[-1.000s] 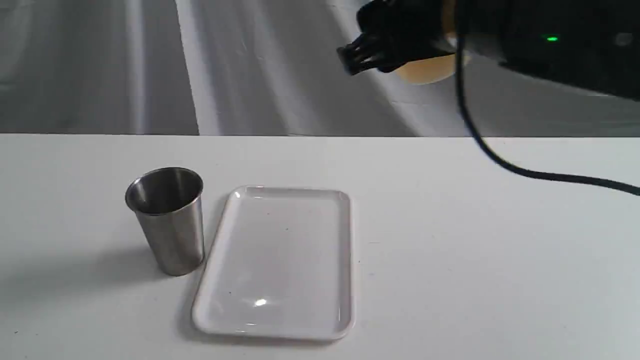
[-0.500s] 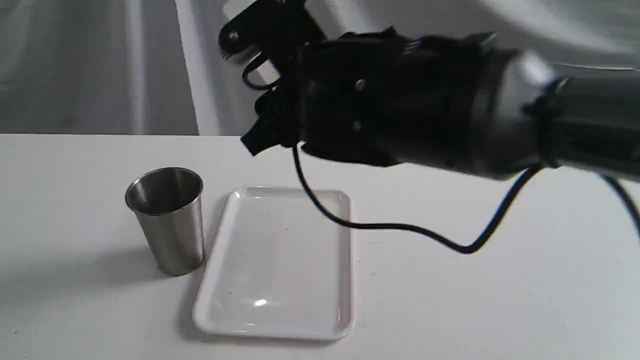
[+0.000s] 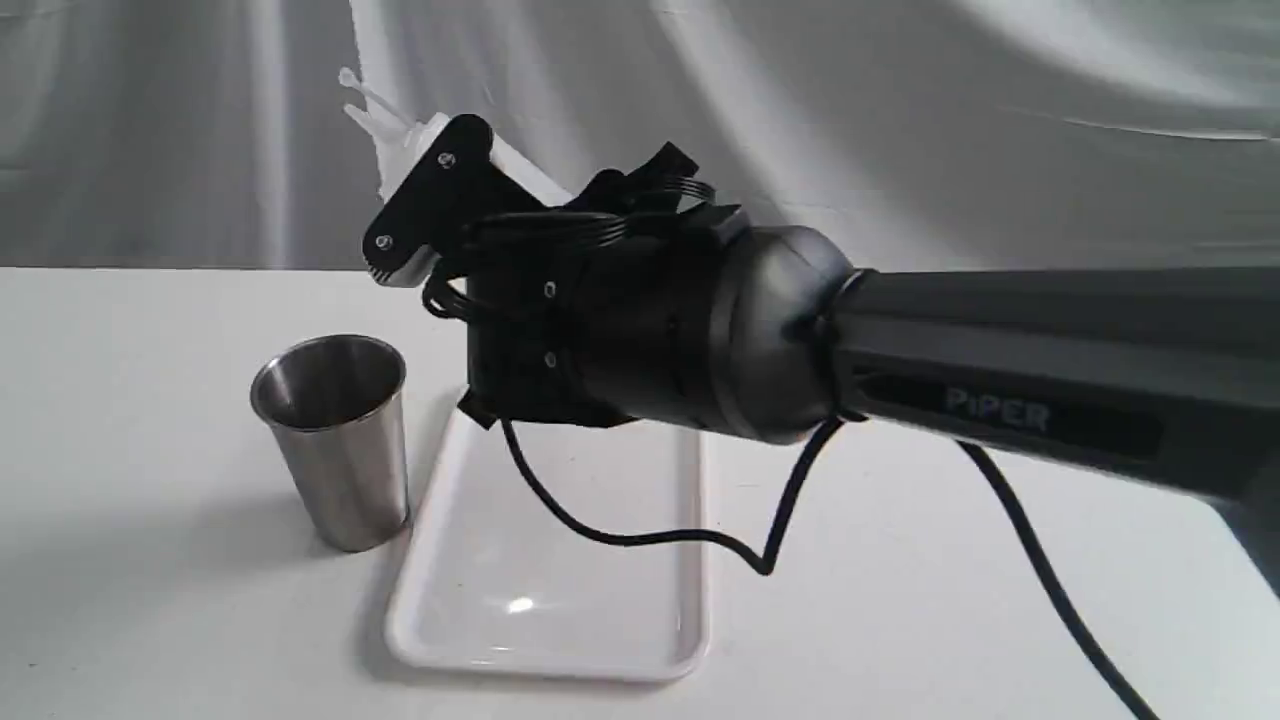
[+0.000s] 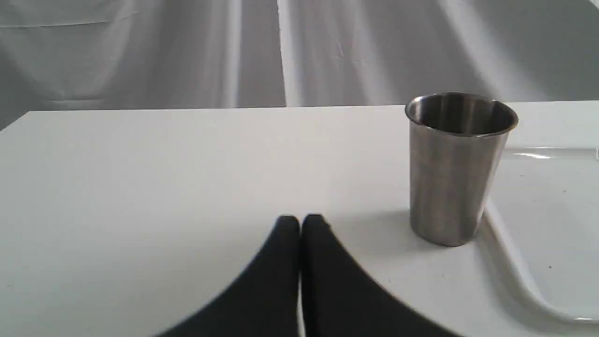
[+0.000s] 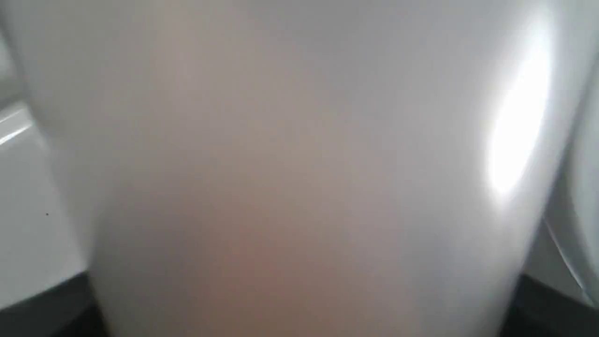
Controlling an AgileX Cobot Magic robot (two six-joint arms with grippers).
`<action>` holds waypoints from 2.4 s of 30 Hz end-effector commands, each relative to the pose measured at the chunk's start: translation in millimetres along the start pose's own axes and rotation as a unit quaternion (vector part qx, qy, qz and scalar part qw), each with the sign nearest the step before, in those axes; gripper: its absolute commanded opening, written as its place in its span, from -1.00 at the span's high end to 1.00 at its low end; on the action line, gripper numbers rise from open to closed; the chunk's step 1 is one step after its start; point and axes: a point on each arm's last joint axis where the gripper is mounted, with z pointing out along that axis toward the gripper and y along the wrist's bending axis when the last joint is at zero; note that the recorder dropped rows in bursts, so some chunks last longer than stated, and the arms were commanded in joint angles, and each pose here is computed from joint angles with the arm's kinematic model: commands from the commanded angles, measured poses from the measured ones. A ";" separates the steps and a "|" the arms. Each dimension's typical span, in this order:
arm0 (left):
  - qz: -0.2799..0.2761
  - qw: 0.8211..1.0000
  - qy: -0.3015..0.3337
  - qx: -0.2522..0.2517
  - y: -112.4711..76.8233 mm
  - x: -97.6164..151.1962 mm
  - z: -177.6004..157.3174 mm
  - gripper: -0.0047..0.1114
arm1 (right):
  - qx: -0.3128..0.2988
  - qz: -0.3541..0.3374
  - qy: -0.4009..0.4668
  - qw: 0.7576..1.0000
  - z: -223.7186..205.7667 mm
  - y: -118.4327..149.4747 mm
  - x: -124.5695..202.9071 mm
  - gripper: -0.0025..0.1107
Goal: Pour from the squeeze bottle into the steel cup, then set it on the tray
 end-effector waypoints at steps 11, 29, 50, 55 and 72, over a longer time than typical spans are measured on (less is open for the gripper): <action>-0.001 1.000 -0.003 0.004 -0.5 0.6 0.2 0.92 | 0.012 -0.112 0.004 0.994 1.0 12.3 -0.7 0.96; -0.002 1.000 -0.003 0.004 -0.5 0.6 0.2 0.92 | 0.038 -0.162 0.004 0.986 1.3 7.0 -1.4 0.96; -0.002 1.000 -0.003 0.004 -0.5 0.6 0.2 0.92 | 0.053 -0.175 -0.001 0.983 1.6 3.9 -2.6 0.96; -0.001 1.000 -0.003 0.004 -0.5 0.6 0.2 0.92 | 0.062 -0.211 -0.003 0.976 1.4 2.5 -3.7 0.96; -0.002 1.000 -0.003 0.004 -0.5 0.6 0.2 0.92 | 0.093 -0.316 -0.006 0.944 0.5 -2.3 -7.1 0.96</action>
